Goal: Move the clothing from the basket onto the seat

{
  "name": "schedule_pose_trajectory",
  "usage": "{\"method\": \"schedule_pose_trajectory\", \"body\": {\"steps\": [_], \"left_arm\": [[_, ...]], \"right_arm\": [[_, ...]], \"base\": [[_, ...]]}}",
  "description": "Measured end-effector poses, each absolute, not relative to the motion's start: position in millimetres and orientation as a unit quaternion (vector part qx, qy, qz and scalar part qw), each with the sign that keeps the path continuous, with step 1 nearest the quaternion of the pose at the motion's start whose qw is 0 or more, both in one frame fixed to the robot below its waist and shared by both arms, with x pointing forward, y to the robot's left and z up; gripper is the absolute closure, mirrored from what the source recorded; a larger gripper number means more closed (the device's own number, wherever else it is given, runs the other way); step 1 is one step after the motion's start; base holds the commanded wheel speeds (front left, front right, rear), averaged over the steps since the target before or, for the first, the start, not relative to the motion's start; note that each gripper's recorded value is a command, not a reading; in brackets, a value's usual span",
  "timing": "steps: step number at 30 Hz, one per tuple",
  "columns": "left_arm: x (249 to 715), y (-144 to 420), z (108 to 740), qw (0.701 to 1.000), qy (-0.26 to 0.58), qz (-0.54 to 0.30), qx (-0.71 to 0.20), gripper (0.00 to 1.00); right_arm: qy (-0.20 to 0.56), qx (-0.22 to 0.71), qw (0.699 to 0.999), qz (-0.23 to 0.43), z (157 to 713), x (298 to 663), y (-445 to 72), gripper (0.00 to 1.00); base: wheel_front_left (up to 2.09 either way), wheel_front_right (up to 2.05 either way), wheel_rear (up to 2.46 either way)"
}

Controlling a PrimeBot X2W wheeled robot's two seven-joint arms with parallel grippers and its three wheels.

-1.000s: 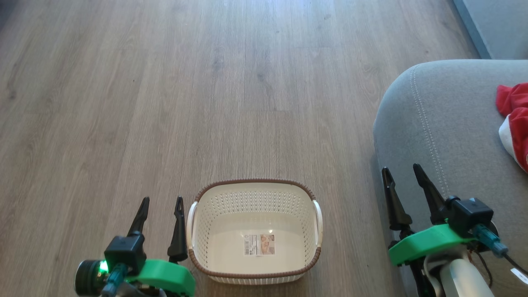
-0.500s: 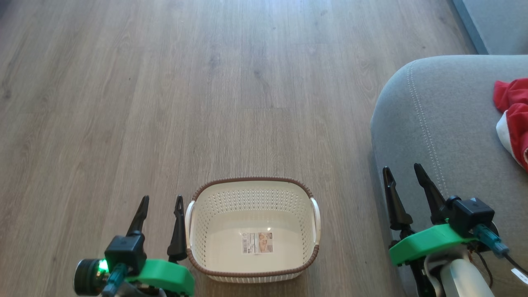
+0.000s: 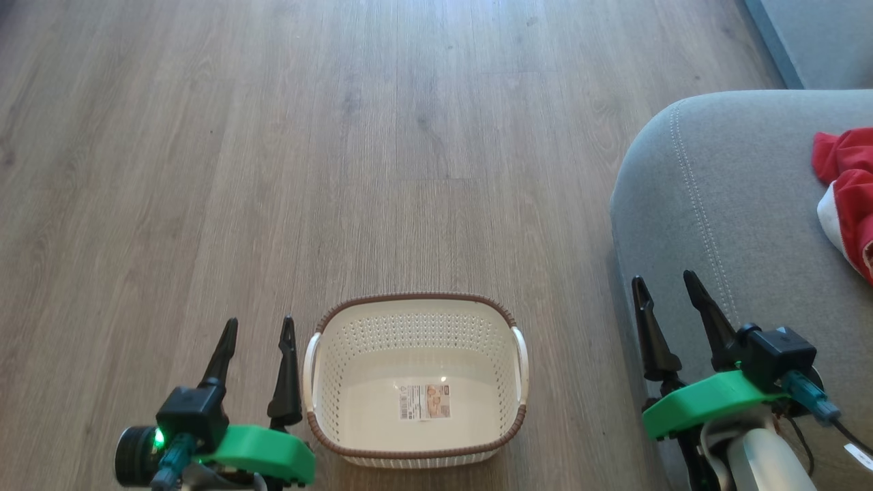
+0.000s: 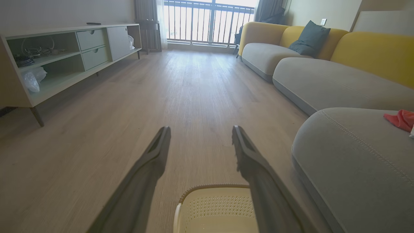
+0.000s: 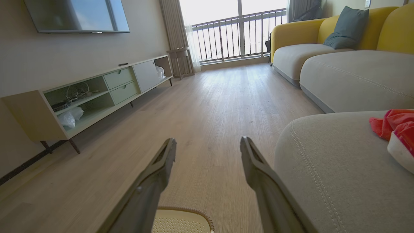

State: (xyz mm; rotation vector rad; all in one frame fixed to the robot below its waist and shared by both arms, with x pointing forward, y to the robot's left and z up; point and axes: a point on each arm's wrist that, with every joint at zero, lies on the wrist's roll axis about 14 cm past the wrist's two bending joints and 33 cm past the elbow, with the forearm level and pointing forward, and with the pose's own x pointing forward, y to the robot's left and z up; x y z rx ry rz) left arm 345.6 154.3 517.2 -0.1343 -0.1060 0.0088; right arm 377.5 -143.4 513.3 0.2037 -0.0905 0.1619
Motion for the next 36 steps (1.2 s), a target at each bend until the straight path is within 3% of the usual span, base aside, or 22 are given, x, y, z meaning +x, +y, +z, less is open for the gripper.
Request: {"method": "schedule_pose_trajectory", "body": {"steps": [36], "left_arm": [[345.5, 144.4, 512.8, 0.994, -0.045, -0.026, -0.092, 0.00]], "right_arm": [[-0.040, 0.102, 0.991, 0.072, 509.9, 374.4, -148.8, 0.00]], "base": [[0.00, 0.00, 0.00]]}}
